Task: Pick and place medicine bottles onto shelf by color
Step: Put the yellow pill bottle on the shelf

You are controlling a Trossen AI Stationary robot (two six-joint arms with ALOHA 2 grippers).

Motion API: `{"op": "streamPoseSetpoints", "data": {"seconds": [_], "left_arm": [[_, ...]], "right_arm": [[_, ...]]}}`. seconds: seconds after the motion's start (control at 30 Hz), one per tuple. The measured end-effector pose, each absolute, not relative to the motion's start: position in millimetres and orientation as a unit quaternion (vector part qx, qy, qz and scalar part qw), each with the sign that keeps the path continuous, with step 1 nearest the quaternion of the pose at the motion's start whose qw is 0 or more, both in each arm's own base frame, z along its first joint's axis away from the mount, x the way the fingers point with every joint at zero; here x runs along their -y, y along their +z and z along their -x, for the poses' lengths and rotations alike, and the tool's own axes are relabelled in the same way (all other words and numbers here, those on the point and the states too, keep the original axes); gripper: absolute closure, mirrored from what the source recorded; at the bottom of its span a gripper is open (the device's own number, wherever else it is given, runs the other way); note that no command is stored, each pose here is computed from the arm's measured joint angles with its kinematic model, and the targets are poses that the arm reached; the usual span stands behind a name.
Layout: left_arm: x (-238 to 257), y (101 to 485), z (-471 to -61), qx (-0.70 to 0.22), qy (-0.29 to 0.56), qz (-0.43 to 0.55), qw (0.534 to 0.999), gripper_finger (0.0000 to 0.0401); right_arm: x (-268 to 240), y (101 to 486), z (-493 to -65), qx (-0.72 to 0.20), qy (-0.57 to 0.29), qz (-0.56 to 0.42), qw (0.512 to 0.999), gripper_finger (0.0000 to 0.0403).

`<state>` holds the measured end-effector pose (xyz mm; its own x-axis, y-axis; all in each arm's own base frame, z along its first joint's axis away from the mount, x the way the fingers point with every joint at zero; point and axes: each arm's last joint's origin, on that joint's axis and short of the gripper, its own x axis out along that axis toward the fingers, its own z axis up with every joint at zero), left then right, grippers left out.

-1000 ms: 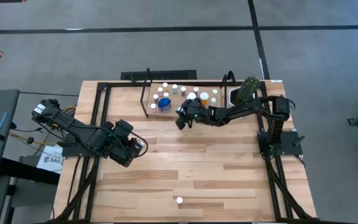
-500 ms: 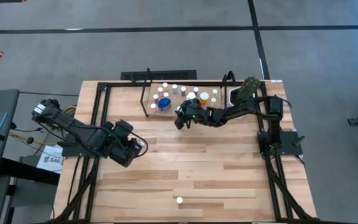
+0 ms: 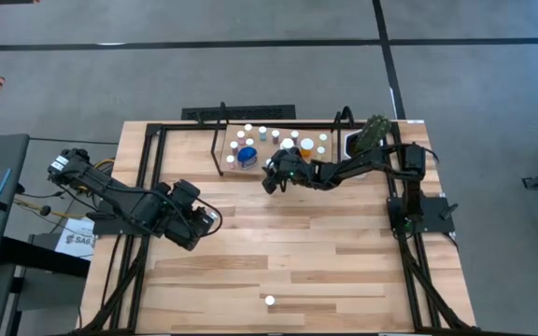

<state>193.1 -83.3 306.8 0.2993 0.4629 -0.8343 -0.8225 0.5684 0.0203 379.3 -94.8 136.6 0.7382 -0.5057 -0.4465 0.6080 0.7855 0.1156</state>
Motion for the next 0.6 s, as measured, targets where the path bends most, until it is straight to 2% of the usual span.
{"op": "streamPoseSetpoints", "data": {"seconds": [0.27,0.6], "left_arm": [[83.4,306.8,-193.1,-0.424,0.413,0.212,0.778,0.0187],[83.3,306.9,-193.1,-0.426,0.410,0.205,0.780,0.0187]], "right_arm": [[92.6,149.7,-376.0,-0.198,-0.299,-0.128,0.925,0.0172],[86.6,189.0,-355.2,-0.229,-0.286,-0.151,0.918,0.0167]]}}
